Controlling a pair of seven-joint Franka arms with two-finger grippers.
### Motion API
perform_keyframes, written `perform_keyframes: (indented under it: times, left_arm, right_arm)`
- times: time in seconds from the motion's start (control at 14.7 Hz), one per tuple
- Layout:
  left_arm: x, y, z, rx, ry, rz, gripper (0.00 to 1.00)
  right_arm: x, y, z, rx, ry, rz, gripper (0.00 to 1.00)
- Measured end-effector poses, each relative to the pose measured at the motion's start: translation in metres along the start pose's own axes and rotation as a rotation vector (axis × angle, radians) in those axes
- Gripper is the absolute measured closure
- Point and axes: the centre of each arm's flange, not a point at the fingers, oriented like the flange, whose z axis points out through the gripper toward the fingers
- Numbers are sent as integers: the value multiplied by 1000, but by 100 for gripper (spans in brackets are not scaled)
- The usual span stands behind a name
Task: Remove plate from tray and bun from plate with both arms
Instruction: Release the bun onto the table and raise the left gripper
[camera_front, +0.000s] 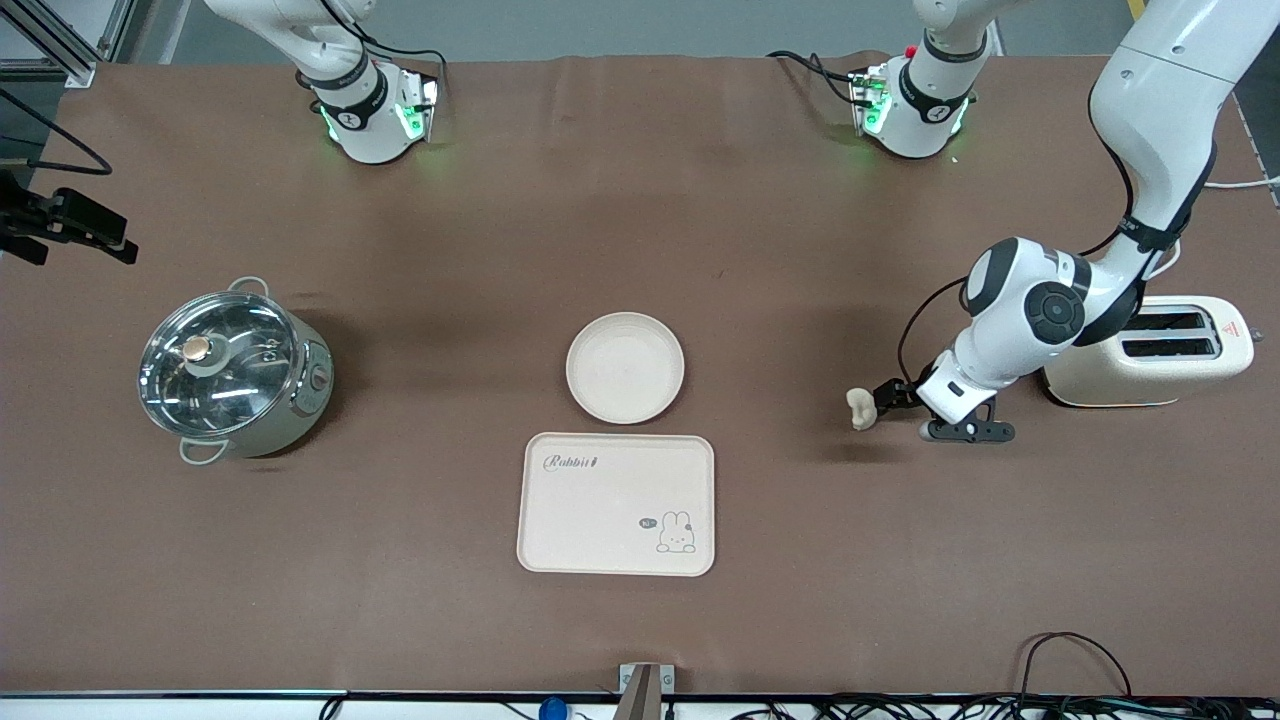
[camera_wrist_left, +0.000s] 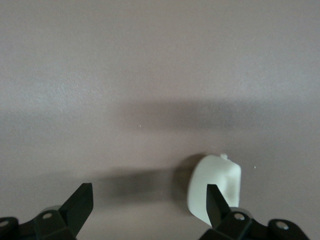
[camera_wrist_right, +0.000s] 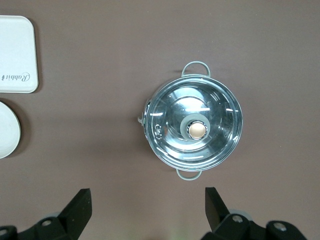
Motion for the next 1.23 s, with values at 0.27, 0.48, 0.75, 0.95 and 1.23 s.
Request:
perform_keyframes:
  times: [0.27, 0.48, 0.75, 0.95, 1.23]
  left_arm:
    - [11, 2, -11, 8, 10, 5, 0]
    - [28, 8, -35, 35, -9, 13, 0]
    - [41, 32, -77, 77, -21, 48, 0]
    - [56, 69, -145, 105, -49, 39, 0]
    - [60, 78, -252, 108, -53, 7, 0]
  right_arm:
    - [0, 0, 0, 0, 0, -1, 0]
    - [0, -1, 0, 0, 0, -2, 0]
    - [0, -1, 0, 0, 1, -2, 0]
    - [0, -1, 0, 0, 1, -2, 0]
    - [0, -1, 0, 0, 2, -2, 0]
